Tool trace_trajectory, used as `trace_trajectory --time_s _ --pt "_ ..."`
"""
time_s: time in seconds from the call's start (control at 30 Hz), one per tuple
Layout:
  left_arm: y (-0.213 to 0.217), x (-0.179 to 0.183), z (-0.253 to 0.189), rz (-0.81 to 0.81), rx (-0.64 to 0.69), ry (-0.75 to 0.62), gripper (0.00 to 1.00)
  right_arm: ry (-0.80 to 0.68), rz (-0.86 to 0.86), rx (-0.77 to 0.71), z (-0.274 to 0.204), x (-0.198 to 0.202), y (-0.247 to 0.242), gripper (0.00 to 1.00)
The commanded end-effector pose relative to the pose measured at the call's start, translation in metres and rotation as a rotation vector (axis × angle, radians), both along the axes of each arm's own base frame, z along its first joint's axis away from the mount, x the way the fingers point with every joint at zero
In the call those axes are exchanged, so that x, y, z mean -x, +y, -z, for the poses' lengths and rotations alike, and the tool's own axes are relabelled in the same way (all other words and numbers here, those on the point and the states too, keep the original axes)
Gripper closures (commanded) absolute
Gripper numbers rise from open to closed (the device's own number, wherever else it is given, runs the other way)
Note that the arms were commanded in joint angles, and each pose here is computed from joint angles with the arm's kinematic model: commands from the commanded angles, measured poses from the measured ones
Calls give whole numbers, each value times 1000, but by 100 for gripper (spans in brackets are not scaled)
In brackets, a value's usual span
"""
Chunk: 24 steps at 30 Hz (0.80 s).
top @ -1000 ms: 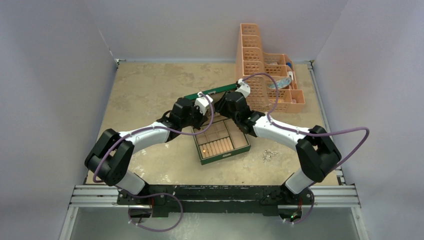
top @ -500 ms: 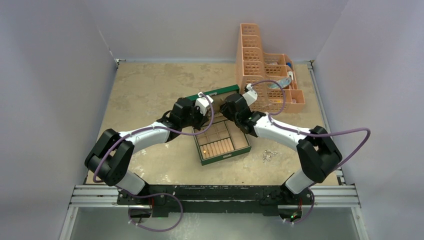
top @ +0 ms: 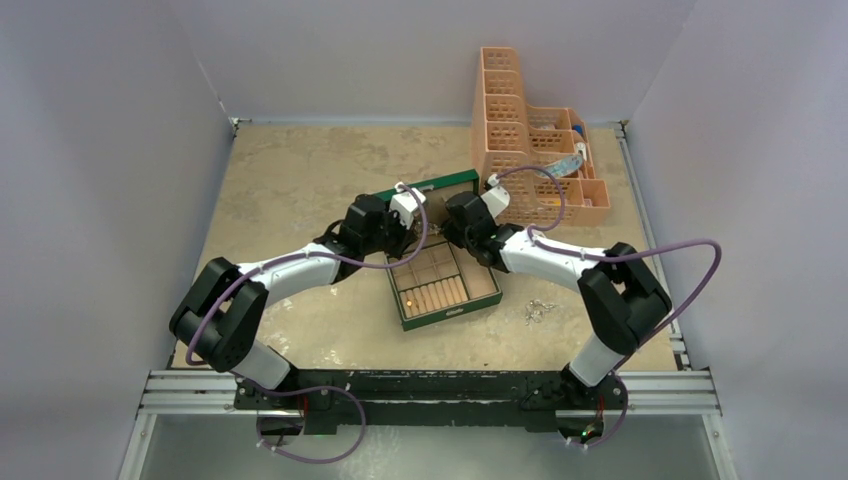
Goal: Organize the mixed jewelry
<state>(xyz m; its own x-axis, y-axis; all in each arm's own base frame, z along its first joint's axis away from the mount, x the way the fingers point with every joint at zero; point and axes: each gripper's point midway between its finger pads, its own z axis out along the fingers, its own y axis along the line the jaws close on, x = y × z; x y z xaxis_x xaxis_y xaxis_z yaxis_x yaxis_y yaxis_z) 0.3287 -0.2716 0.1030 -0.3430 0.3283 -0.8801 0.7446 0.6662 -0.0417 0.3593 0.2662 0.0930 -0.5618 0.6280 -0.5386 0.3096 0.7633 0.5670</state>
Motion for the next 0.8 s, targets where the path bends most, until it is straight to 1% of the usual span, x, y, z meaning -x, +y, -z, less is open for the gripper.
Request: trace_trajectory --time_s 0.0,0.1,0.17,0.2,0.27,0.33,0.5,0.57,0.67,0.77 --pt "-19 -8 -49 -22 137 -41 97 -41 -54 -45 -15 6 4 83" --pt "-25 -10 -63 -41 206 -26 90 -56 -93 -39 -11 15 0 86" --pt "-30 -8 -72 -49 266 -4 83 -54 -113 -32 -7 20 -1 89" --pt "-33 -6 -75 -46 290 10 80 -51 -117 -30 -6 21 -2 89" --pt "-36 -3 -79 -55 337 45 76 -55 -135 -29 -4 25 -3 89" --pt "-35 -5 -78 -102 370 77 73 -70 -166 -40 -4 27 1 87" --pt "-25 -15 -69 -229 394 116 72 -131 -229 -87 -20 32 8 84" --pt "-23 -16 -66 -254 397 125 72 -170 -238 -104 -30 33 7 84" --pt "-27 -14 -65 -232 397 137 73 -211 -236 -135 -45 36 5 84" --pt "-33 -6 -71 -176 423 144 72 -249 -240 -158 -59 36 6 82"
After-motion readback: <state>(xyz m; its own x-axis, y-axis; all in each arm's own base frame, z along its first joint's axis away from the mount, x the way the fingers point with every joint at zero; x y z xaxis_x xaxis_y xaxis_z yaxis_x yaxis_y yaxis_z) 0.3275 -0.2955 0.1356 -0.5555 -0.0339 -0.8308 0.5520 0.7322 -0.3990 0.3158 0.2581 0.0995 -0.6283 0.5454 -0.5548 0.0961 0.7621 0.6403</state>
